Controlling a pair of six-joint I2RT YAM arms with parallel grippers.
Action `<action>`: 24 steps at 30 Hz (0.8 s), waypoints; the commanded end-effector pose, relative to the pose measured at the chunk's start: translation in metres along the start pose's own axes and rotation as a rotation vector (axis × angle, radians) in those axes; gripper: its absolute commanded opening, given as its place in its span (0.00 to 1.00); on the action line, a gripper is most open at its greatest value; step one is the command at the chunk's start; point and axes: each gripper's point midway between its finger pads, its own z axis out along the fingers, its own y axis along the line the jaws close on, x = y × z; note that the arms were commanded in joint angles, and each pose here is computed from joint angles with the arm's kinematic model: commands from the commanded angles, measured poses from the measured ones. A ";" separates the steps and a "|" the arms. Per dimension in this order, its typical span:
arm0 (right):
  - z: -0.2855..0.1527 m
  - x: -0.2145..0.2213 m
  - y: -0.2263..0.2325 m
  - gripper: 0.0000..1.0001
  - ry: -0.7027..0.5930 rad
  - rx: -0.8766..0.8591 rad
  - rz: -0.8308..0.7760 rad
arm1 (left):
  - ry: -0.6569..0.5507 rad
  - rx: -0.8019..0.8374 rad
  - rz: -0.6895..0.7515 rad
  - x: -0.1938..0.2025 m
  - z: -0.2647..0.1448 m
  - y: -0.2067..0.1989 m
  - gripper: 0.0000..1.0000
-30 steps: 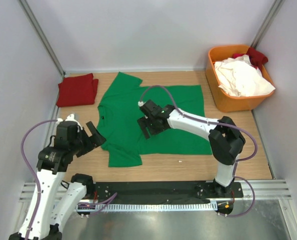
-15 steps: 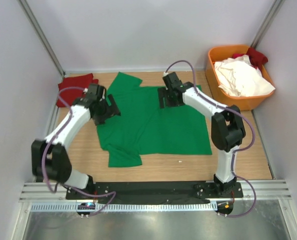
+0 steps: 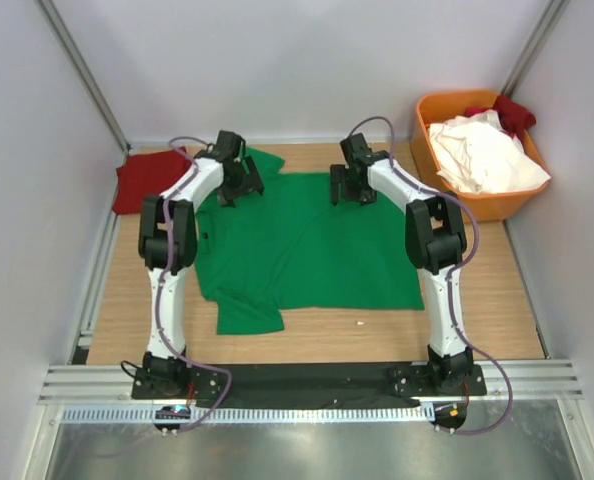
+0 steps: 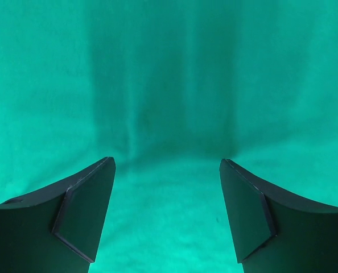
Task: Fold and stack the t-shirts
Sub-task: Flatten the tshirt out
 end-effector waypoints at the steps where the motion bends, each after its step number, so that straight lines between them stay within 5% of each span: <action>1: 0.007 -0.017 -0.001 0.80 -0.021 -0.013 0.022 | 0.015 -0.015 0.047 -0.008 0.012 -0.003 0.87; 8: 0.039 -0.047 -0.017 0.80 -0.033 -0.017 0.071 | 0.010 -0.081 0.105 -0.036 0.041 -0.003 0.88; 15: 0.046 -0.070 -0.016 0.81 -0.061 -0.077 0.101 | -0.059 0.029 0.111 -0.069 0.036 -0.019 0.91; 24: -0.054 -0.091 0.015 0.80 -0.163 -0.181 0.083 | -0.254 0.186 0.144 -0.118 -0.108 -0.068 0.96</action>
